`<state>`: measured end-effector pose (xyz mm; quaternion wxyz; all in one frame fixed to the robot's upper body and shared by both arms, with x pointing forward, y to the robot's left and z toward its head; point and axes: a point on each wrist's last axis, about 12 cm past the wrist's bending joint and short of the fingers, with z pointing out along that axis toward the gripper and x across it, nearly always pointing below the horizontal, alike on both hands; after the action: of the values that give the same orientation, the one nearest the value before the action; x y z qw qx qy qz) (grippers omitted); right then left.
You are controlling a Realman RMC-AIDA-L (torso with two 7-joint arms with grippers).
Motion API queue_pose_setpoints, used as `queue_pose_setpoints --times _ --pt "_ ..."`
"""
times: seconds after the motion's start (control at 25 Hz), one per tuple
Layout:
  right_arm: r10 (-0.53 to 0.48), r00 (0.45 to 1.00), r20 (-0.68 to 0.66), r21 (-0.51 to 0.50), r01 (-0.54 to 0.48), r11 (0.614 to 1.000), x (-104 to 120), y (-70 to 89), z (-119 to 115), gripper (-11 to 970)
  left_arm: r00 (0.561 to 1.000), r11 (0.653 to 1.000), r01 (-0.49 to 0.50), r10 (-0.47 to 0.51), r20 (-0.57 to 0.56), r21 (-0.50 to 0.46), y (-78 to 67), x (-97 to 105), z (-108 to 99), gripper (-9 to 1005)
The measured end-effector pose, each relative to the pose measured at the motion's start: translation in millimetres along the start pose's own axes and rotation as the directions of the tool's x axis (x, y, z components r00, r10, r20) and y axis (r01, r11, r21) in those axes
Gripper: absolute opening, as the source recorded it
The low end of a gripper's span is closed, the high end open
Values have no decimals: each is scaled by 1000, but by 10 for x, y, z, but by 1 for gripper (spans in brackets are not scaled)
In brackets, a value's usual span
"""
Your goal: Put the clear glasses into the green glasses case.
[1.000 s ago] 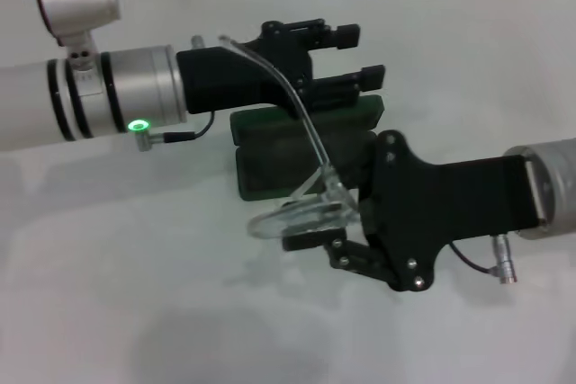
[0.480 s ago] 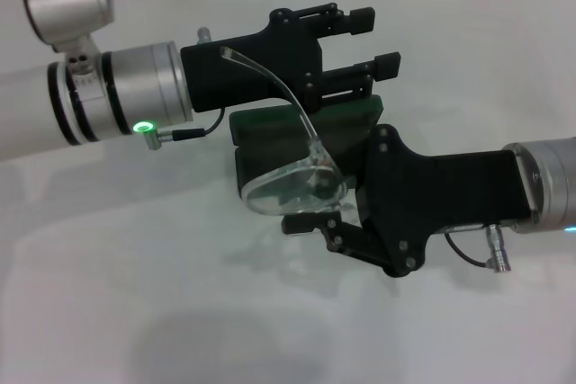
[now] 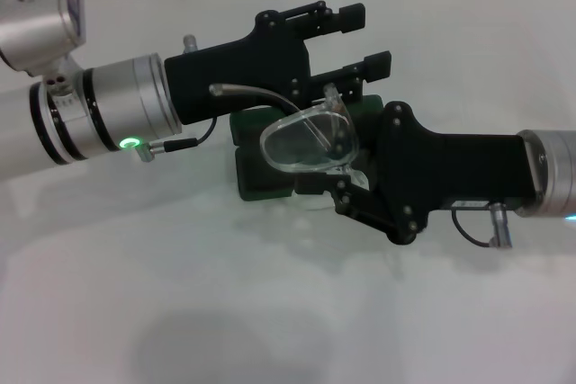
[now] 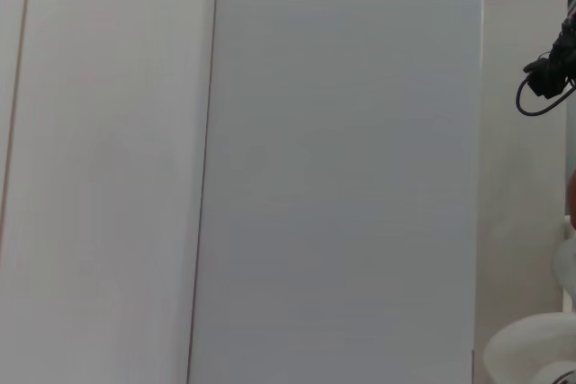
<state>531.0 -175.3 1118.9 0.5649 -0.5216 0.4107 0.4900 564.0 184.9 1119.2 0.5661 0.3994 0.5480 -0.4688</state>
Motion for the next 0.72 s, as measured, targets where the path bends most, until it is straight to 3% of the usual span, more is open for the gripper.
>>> queue_pose_setpoints --times 0.72 --pt "25 999 -48 24 -24 999 57 -32 24 118 1000 1000 4 -3 22 -10 -8 -6 -41 649"
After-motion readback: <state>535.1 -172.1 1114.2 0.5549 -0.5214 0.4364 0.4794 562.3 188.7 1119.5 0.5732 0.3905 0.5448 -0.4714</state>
